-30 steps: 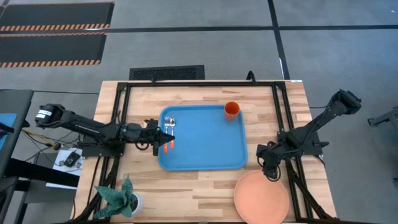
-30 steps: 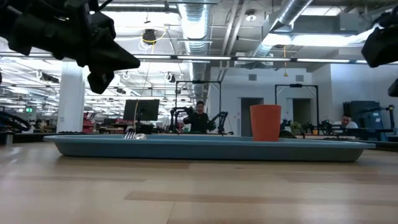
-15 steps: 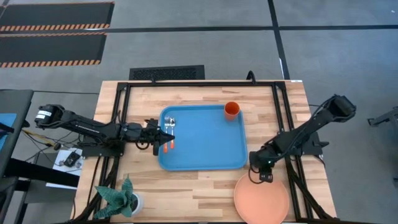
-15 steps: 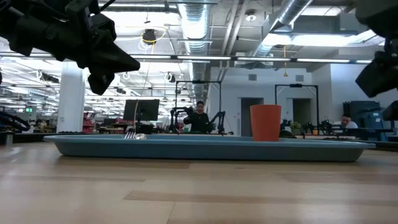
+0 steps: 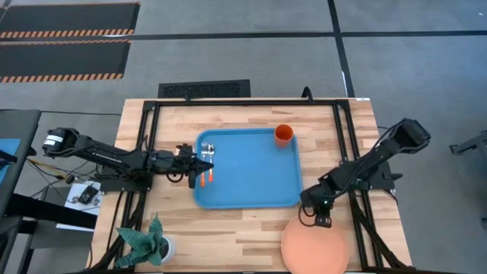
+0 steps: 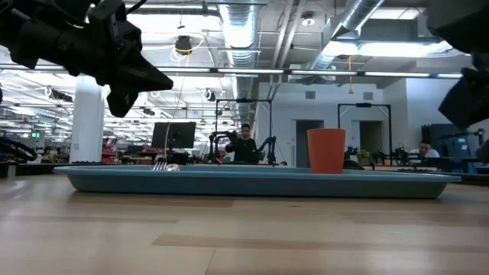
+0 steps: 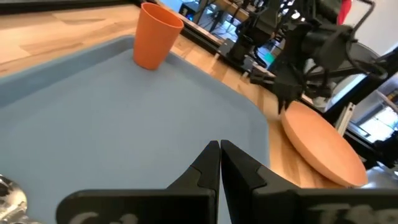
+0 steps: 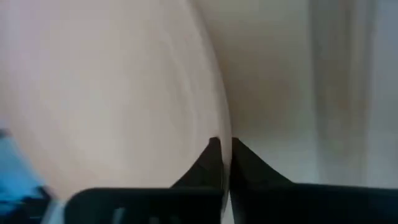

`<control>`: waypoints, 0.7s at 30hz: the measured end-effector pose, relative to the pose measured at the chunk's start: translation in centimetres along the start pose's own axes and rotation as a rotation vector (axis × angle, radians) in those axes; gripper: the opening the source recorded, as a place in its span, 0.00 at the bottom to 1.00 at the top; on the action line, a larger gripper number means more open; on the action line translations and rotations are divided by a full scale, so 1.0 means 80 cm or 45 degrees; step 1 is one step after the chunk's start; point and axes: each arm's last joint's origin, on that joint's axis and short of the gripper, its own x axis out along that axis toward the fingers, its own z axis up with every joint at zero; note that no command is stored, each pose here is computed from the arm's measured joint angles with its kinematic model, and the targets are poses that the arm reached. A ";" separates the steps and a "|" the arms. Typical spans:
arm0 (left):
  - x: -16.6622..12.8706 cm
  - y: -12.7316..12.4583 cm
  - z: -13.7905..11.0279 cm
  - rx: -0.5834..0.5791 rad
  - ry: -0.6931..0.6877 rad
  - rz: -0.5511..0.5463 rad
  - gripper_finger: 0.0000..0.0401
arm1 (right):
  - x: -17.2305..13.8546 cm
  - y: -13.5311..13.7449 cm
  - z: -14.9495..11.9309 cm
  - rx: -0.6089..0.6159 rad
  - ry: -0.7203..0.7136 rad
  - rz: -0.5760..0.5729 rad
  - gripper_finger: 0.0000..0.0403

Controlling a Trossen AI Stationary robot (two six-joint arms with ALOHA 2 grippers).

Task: Pick and place plate/cup/fork/spoon on tray
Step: Put the light orange plate to the right of the orange spoon on the blue serving tray

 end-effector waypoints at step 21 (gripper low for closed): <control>0.000 -0.001 0.002 0.075 -0.016 -0.002 0.00 | -0.102 0.039 -0.001 0.675 -0.507 0.313 0.03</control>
